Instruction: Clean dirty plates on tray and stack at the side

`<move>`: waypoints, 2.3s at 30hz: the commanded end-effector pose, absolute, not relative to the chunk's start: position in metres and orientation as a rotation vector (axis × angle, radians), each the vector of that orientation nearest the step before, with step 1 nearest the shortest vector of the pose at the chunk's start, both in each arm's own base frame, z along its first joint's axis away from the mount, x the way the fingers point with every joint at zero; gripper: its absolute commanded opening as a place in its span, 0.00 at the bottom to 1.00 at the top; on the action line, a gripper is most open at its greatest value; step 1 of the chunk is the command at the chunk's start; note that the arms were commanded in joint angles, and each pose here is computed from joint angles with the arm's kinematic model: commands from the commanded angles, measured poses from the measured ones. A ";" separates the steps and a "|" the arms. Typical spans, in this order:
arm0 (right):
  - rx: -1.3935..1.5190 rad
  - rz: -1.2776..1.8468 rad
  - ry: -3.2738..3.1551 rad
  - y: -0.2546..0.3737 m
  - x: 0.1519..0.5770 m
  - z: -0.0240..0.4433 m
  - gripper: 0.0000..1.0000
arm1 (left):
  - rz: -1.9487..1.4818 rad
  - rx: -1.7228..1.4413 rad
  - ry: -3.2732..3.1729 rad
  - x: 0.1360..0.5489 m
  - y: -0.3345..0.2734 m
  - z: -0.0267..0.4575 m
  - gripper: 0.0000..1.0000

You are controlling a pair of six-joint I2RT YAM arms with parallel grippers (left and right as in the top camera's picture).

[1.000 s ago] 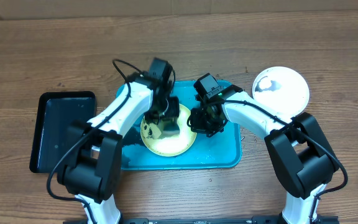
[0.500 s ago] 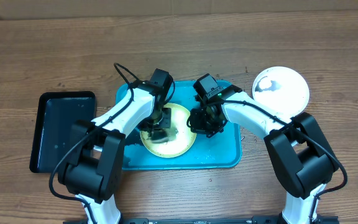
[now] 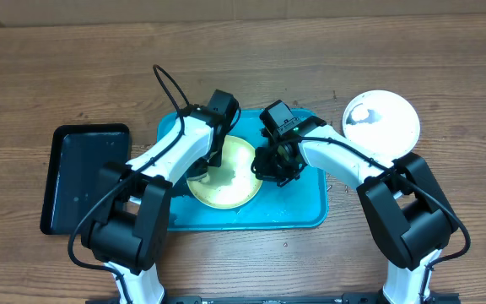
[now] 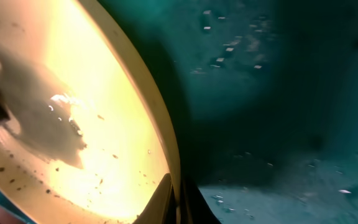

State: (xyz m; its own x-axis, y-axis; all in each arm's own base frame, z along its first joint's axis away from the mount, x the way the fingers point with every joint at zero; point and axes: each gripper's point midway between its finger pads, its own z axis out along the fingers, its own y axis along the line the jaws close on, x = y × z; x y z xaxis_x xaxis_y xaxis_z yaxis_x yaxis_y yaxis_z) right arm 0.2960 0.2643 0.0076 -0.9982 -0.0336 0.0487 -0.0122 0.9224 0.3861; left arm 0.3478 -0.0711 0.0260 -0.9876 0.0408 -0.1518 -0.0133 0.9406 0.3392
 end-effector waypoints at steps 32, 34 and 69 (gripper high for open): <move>0.010 -0.505 -3.040 0.247 0.298 -0.003 0.04 | 0.807 -0.197 2.901 0.331 -0.027 0.039 0.04; 0.013 -0.512 -3.046 0.249 0.300 -0.001 0.04 | 0.717 -0.193 2.908 0.339 -0.037 0.047 0.04; 0.898 1.118 -3.573 0.232 0.343 0.253 0.04 | -0.203 -1.103 2.819 0.325 0.117 0.110 0.04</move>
State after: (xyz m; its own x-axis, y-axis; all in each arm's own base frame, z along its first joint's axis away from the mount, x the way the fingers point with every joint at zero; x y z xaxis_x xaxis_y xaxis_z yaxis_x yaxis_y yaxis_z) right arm 0.3385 0.2348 0.2054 -0.7660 -0.4939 -0.4115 -0.2680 0.8271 -0.4940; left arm 0.3310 0.1147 0.1113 -0.7272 -0.6841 -0.0556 -0.6709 0.7256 -0.1532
